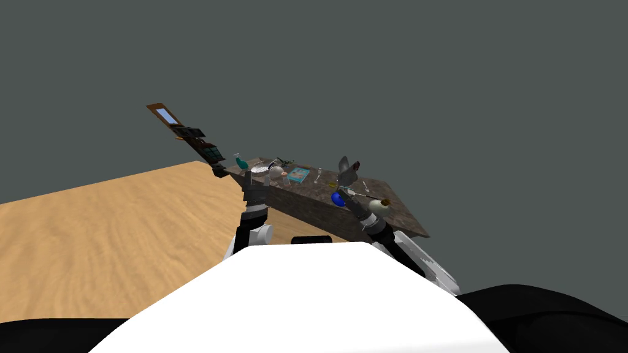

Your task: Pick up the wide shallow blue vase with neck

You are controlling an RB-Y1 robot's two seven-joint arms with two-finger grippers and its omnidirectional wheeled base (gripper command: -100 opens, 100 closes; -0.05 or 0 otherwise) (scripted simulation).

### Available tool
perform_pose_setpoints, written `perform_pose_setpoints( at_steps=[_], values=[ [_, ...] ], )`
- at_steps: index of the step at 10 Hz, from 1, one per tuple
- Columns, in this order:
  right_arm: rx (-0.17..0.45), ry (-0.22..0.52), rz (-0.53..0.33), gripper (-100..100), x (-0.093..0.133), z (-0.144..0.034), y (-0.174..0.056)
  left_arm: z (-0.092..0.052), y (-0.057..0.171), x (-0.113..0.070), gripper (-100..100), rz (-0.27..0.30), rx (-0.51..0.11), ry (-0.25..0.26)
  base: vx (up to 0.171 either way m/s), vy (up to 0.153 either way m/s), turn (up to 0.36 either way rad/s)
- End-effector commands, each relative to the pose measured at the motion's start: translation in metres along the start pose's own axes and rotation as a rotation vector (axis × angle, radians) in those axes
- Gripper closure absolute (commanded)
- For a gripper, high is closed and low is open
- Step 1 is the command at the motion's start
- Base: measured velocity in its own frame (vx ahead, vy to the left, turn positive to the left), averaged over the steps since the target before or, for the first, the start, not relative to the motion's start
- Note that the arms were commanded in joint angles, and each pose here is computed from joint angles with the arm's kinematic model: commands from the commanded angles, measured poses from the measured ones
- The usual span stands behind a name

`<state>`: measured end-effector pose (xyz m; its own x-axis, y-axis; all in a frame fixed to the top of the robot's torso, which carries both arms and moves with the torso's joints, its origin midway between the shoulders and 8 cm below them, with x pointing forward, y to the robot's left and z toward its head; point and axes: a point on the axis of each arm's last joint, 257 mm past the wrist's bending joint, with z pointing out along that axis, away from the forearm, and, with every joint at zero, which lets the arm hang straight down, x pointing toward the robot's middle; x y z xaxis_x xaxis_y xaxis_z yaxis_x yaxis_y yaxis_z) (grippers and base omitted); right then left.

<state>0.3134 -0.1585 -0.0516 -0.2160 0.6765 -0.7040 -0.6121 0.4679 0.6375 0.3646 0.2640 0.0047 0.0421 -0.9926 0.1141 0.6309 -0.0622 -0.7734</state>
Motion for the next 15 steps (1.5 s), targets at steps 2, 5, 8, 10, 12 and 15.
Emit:
perform_pose_setpoints(
  at_steps=[2, 5, 8, 10, 12, 15],
  values=[
    [0.017, 0.105, -0.044, -100, 0.023, -0.009, -0.008, 0.0, 0.0, 0.0, 0, 0.0, 0.0, 0.0, -0.056, -0.056, 0.094],
    [0.034, 0.204, -0.086, -100, 0.044, -0.021, -0.017, 0.0, 0.0, 0.0, 0, 0.0, 0.0, 0.0, -0.047, -0.057, 0.078],
    [0.049, 0.314, -0.131, -100, 0.065, -0.036, -0.027, 0.0, 0.0, 0.0, 0, 0.0, 0.0, 0.0, -0.062, -0.052, 0.073],
    [0.069, 0.394, -0.164, -100, 0.081, -0.051, -0.039, 0.0, 0.0, 0.0, 0, 0.0, 0.0, 0.0, -0.049, -0.048, 0.074],
    [0.063, 0.435, -0.179, -100, 0.085, -0.056, -0.04, 0.0, 0.0, 0.0, 0, 0.0, 0.0, 0.0, -0.052, -0.047, 0.051],
    [0.078, 0.545, -0.224, -100, 0.102, -0.077, -0.053, 0.0, 0.0, 0.0, 0, 0.0, 0.0, 0.0, -0.058, -0.045, 0.095]
  ],
)
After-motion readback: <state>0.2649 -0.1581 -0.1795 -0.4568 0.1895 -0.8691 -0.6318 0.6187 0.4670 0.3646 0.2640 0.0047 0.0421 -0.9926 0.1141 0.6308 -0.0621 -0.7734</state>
